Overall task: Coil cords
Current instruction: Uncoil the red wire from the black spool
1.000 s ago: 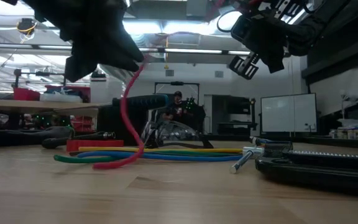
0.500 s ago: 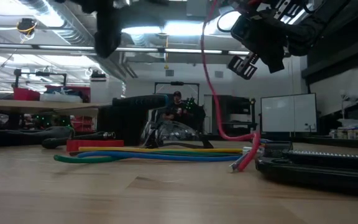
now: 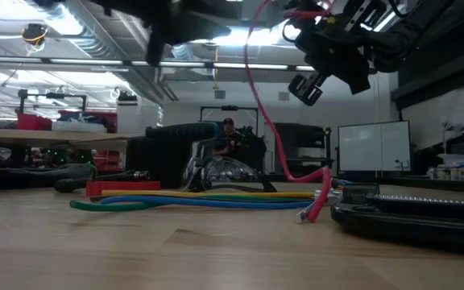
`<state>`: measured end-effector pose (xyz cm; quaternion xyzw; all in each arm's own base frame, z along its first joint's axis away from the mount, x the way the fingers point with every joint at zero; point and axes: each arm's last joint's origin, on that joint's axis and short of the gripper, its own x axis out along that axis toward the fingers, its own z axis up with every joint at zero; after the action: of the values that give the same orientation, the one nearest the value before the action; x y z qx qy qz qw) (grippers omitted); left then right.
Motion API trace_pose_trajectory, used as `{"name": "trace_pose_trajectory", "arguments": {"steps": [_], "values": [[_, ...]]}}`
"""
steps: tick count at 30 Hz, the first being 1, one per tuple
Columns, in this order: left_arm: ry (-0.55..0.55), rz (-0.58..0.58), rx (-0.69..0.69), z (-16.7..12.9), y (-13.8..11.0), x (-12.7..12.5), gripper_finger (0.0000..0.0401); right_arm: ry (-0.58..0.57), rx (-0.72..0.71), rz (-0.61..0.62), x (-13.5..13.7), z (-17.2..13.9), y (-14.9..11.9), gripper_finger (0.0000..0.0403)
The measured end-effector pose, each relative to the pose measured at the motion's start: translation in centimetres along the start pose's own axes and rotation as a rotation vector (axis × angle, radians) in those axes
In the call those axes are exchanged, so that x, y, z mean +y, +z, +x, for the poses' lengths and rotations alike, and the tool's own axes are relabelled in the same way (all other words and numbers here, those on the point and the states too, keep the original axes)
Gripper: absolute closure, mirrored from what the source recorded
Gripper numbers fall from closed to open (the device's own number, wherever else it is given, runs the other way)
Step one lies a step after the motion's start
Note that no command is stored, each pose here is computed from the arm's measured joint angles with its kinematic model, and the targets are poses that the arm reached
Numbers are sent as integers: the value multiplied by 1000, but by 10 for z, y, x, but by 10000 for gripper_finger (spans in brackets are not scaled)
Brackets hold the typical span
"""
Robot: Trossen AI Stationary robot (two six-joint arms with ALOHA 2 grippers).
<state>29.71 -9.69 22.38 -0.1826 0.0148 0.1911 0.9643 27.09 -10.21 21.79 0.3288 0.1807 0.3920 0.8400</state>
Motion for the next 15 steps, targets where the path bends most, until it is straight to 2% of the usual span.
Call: {"name": "trace_pose_trajectory", "arguments": {"steps": [8, 15], "values": [[-12, 58, -58, 21, -24, 2, 286, -15, -8, 5, -1, 0, 0, 403], [-14, 102, -43, 19, -26, 1, 286, -20, -2, -13, -2, 0, -2, 403]]}}
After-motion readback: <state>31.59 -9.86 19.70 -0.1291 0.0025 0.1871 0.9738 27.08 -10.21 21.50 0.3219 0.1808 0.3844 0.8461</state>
